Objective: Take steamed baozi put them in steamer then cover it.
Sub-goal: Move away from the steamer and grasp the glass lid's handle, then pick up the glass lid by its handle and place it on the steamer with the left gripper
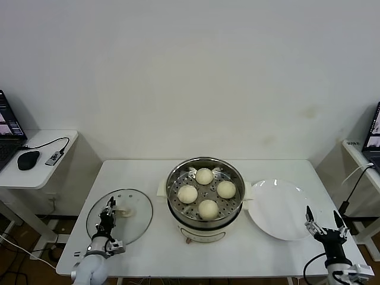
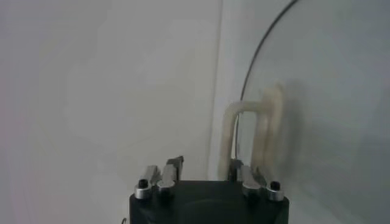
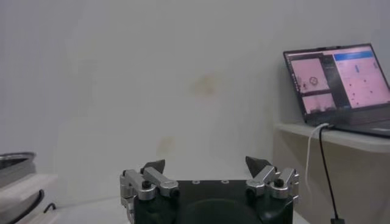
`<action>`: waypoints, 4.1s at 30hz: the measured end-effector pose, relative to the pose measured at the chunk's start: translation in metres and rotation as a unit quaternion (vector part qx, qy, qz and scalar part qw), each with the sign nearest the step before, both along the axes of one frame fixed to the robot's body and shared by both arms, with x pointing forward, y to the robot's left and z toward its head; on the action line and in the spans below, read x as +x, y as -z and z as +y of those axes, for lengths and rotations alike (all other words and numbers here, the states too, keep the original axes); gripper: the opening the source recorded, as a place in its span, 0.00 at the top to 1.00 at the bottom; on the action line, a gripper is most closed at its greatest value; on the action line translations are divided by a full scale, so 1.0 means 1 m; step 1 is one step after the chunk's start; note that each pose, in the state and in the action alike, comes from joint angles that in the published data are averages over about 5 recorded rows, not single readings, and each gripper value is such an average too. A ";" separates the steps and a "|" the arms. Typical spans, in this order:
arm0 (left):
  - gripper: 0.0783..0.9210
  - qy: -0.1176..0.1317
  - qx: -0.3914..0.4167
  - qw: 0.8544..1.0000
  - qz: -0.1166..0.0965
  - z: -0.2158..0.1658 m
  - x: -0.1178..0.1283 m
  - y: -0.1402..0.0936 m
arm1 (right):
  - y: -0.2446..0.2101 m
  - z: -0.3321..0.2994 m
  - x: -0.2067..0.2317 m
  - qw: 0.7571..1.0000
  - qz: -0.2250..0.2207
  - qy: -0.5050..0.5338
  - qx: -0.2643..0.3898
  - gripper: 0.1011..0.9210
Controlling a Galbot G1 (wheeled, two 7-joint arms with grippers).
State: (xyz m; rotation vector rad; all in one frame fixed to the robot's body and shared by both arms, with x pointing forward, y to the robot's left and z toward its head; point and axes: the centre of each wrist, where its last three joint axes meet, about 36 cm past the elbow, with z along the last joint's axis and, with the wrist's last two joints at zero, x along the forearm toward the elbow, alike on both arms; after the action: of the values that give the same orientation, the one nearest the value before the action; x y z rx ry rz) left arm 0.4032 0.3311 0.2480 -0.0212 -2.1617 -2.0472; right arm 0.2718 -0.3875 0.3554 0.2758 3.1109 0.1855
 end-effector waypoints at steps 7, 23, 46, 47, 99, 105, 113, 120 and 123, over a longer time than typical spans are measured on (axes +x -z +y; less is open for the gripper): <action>0.92 -0.005 0.000 1.000 0.000 0.005 -0.006 -0.004 | -0.002 0.003 0.002 1.000 -0.003 -0.002 0.002 0.12; 0.92 -0.083 0.009 0.995 -0.050 -0.027 -0.025 -0.083 | -0.017 0.004 0.011 1.000 -0.014 -0.008 0.004 0.12; 0.92 -0.165 -0.019 0.982 -0.086 -0.149 -0.010 -0.207 | -0.019 0.014 0.017 0.997 0.073 0.017 -0.036 0.12; 0.92 -0.162 -0.022 0.983 -0.085 -0.157 -0.009 -0.210 | -0.019 0.015 0.017 0.996 0.075 0.018 -0.037 0.12; 0.92 0.040 -0.036 0.998 -0.017 -0.359 0.010 -0.205 | -0.003 0.014 0.025 0.993 0.101 0.043 -0.044 0.12; 0.92 0.039 -0.029 0.999 -0.010 -0.360 0.010 -0.197 | -0.002 0.014 0.025 0.993 0.102 0.043 -0.045 0.12; 0.92 0.031 -0.020 0.999 -0.013 -0.358 0.014 -0.192 | -0.002 0.015 0.025 0.993 0.102 0.043 -0.045 0.12; 0.92 0.030 -0.015 0.999 -0.016 -0.358 0.015 -0.189 | -0.002 0.016 0.025 0.993 0.102 0.042 -0.045 0.12; 0.92 0.029 -0.012 0.999 -0.016 -0.358 0.015 -0.186 | -0.002 0.017 0.025 0.993 0.102 0.042 -0.045 0.12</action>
State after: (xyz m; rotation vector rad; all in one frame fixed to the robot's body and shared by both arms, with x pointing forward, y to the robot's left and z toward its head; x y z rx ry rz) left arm 0.4180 -0.0270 0.4342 -0.0554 -2.2308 -2.0661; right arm 0.2967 -0.3710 0.3571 0.4488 3.2873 0.0150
